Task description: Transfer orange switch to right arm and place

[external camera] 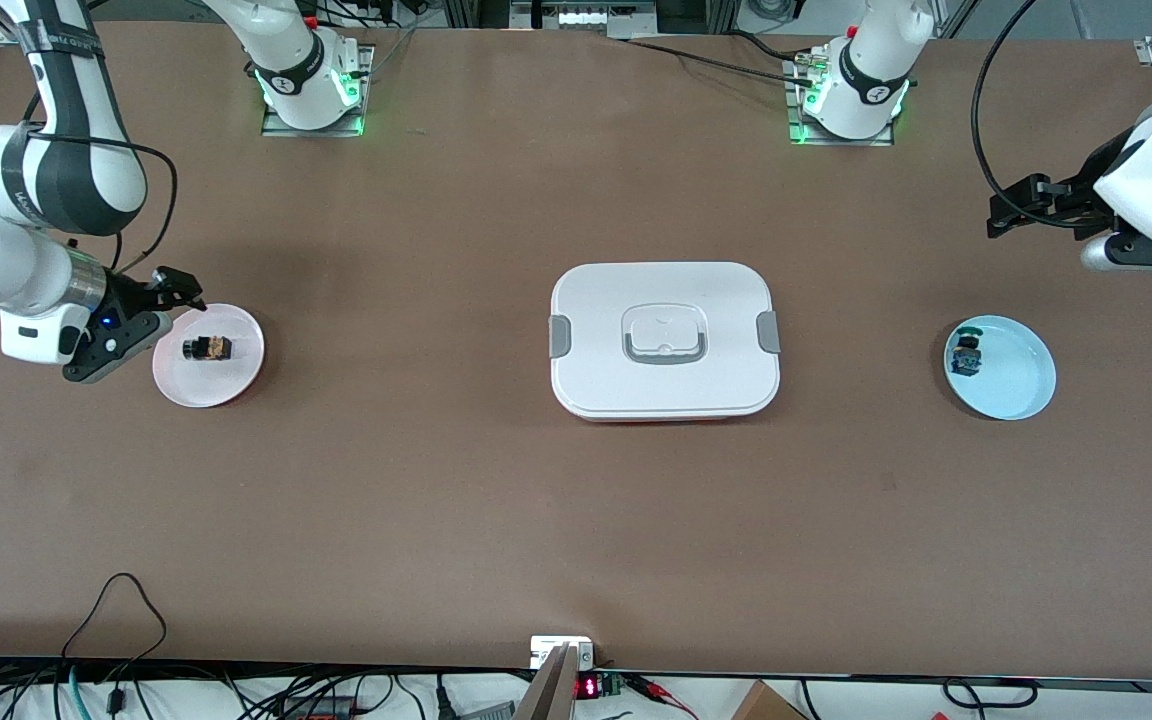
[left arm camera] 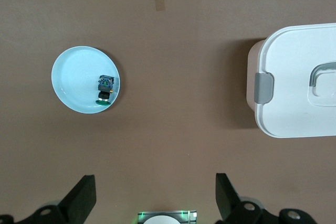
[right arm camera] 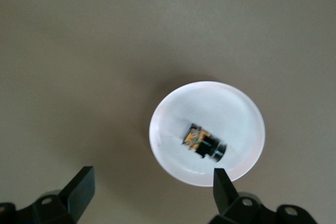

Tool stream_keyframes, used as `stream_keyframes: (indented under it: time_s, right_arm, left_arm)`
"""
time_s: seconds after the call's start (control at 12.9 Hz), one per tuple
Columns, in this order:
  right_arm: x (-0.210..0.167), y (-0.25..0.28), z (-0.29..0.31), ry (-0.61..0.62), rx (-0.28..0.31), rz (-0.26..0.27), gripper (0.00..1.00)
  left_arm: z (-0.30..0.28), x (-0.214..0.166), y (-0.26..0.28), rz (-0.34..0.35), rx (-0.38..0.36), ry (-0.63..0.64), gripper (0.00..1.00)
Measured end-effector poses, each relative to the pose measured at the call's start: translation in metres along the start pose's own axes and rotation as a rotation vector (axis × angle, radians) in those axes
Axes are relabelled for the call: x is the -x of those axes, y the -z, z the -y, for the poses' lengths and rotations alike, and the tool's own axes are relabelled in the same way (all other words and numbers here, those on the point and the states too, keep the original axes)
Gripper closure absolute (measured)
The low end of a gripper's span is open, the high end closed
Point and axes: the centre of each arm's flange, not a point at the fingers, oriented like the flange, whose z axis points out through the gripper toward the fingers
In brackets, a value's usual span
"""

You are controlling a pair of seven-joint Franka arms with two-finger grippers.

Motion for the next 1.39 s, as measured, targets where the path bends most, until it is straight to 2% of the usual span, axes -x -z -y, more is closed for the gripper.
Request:
stream_keyframes:
  time_s: [0.23,0.39,0.54,0.7,0.85,1.01,1.16,1.24,1.39]
  right_arm:
    - [-0.016,0.010,0.037,-0.226,-0.012,0.057,0.00]
    - [-0.021,0.023,0.054,-0.315,-0.013,0.092,0.00]
    - [-0.026,0.047,0.058,-0.309,0.012,0.087,0.00]
    - [-0.029,0.081,0.054,-0.288,0.105,0.077,0.00]
    - [-0.028,0.110,0.046,-0.298,0.143,0.045,0.00]
    - [-0.019,0.126,0.039,-0.339,0.124,0.064,0.00]
    - [-0.008,0.140,0.032,-0.463,0.049,0.070,0.00]
    - [-0.003,0.147,0.030,-0.534,0.034,0.081,0.00]
    - [0.002,0.166,0.029,-0.606,0.039,0.073,0.00]
  left_arm:
    - [0.000,0.000,0.000,0.001,0.000,0.001,0.00]
    - [0.000,0.000,-0.001,0.001,0.000,0.001,0.00]
    - [0.001,-0.001,-0.001,0.001,0.000,0.001,0.00]
    - [0.001,-0.001,-0.002,0.003,0.000,0.001,0.00]
    - [0.001,-0.002,-0.003,0.006,0.000,0.001,0.00]
    - [0.001,-0.003,-0.004,0.007,0.000,0.002,0.00]
    - [0.001,-0.004,-0.004,0.002,0.000,0.002,0.00]
    - [0.001,-0.004,-0.004,0.001,0.000,0.003,0.00]
    - [0.001,-0.004,-0.004,-0.001,0.000,0.003,0.00]
